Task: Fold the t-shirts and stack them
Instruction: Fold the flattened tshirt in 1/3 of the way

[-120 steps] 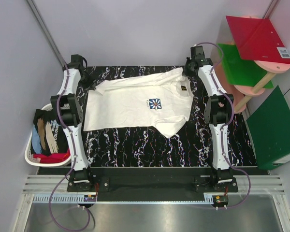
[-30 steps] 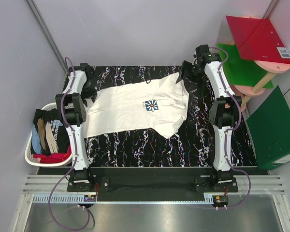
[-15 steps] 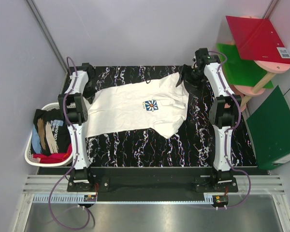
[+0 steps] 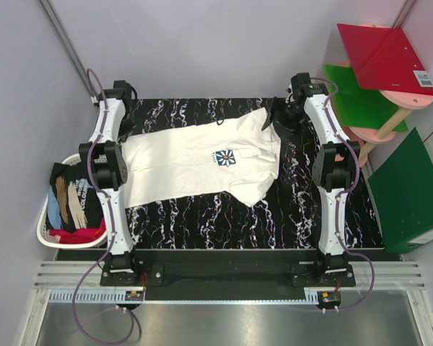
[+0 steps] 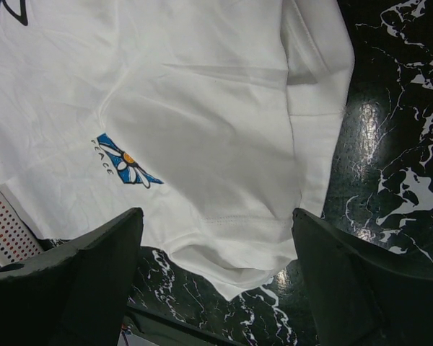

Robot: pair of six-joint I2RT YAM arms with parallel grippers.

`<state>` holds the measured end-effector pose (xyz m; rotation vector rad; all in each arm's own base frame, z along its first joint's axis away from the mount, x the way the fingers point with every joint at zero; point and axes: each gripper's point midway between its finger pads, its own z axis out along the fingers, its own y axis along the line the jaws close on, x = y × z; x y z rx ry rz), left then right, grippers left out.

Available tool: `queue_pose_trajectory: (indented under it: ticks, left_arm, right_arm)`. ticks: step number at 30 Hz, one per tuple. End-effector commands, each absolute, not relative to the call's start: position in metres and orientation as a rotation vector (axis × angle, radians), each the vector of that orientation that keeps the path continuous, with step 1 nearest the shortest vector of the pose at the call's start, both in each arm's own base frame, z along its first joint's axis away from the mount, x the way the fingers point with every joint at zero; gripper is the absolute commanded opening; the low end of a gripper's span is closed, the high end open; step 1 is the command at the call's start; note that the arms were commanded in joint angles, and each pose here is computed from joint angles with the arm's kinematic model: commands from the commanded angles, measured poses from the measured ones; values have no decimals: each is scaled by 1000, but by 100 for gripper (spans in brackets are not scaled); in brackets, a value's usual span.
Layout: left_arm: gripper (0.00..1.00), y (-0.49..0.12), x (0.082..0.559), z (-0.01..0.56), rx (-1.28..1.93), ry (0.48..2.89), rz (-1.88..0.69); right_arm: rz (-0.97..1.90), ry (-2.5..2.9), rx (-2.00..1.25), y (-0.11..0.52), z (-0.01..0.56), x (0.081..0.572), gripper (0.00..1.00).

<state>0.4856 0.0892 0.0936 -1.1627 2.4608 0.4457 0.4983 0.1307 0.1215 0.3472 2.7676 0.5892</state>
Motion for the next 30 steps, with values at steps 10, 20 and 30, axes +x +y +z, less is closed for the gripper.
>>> queue_pose_trajectory:
  ticks: [10, 20, 30]
  left_arm:
    - [0, 118, 532, 133, -1167, 2219, 420]
    - [0, 113, 578, 110, -1117, 2174, 278]
    - [55, 125, 582, 91, -1166, 2189, 193]
  right_arm:
    - [612, 2740, 336, 131, 136, 494, 90]
    - [578, 2766, 339, 125, 131, 479, 90]
    - [550, 2745, 325, 122, 138, 477, 90]
